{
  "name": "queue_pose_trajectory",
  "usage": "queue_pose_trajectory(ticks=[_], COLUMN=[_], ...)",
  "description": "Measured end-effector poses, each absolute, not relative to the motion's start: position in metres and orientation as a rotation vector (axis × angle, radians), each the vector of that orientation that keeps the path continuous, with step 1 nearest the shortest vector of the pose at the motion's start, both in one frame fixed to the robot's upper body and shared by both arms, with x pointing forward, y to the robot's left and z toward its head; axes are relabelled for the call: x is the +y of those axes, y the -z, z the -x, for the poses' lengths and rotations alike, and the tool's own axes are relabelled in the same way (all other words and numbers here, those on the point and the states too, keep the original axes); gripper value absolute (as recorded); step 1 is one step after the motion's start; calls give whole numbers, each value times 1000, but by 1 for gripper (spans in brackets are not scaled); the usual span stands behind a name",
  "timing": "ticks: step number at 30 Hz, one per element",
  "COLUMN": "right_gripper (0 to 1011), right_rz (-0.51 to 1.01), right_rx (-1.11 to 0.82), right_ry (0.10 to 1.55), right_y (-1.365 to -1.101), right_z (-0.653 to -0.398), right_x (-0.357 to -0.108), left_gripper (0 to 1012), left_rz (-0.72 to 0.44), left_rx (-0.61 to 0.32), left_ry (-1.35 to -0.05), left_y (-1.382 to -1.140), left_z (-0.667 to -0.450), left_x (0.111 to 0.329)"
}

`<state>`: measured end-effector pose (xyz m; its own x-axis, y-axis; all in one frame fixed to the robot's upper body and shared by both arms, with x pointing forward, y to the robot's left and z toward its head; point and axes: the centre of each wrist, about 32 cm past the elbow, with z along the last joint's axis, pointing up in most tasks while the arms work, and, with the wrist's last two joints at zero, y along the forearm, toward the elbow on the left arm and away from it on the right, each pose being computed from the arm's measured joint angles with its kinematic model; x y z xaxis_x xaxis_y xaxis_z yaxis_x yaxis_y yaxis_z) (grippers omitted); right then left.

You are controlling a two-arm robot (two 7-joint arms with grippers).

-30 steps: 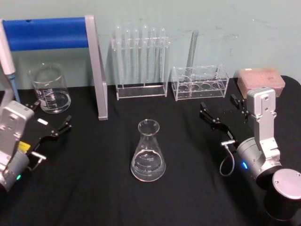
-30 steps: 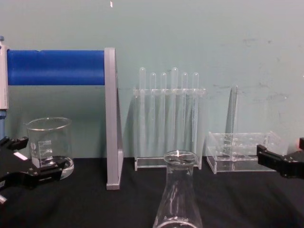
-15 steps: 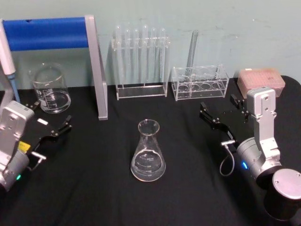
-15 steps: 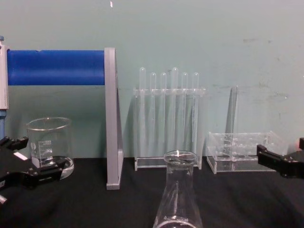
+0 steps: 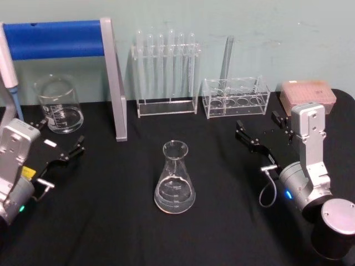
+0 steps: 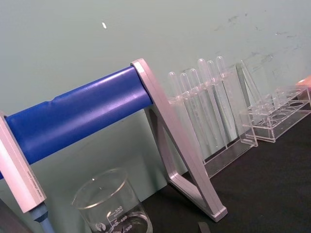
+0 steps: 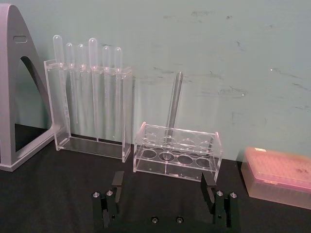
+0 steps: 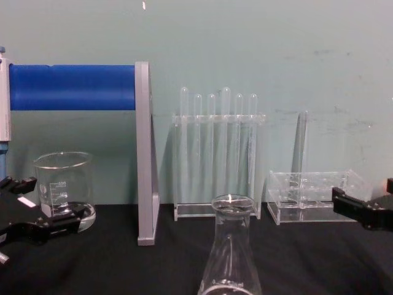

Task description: Grasp the erlenmeyer flask with one hand, shake it three times, then place it back.

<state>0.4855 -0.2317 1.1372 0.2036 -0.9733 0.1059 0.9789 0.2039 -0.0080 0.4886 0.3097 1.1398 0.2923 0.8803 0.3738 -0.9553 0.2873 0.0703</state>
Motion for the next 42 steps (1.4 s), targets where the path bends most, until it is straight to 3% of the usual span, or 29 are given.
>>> queue_pose_trajectory(ticks=[42], right_gripper=[1000], right_rz=[79], right_rx=[-84], right_ry=[1364], right_y=[-1137], right_z=[-486], right_x=[-232], left_gripper=[1001], left_rz=[-305], left_rx=[-285], left_ry=[-1248], left_y=[-1140], left_z=[-489], left_x=[310])
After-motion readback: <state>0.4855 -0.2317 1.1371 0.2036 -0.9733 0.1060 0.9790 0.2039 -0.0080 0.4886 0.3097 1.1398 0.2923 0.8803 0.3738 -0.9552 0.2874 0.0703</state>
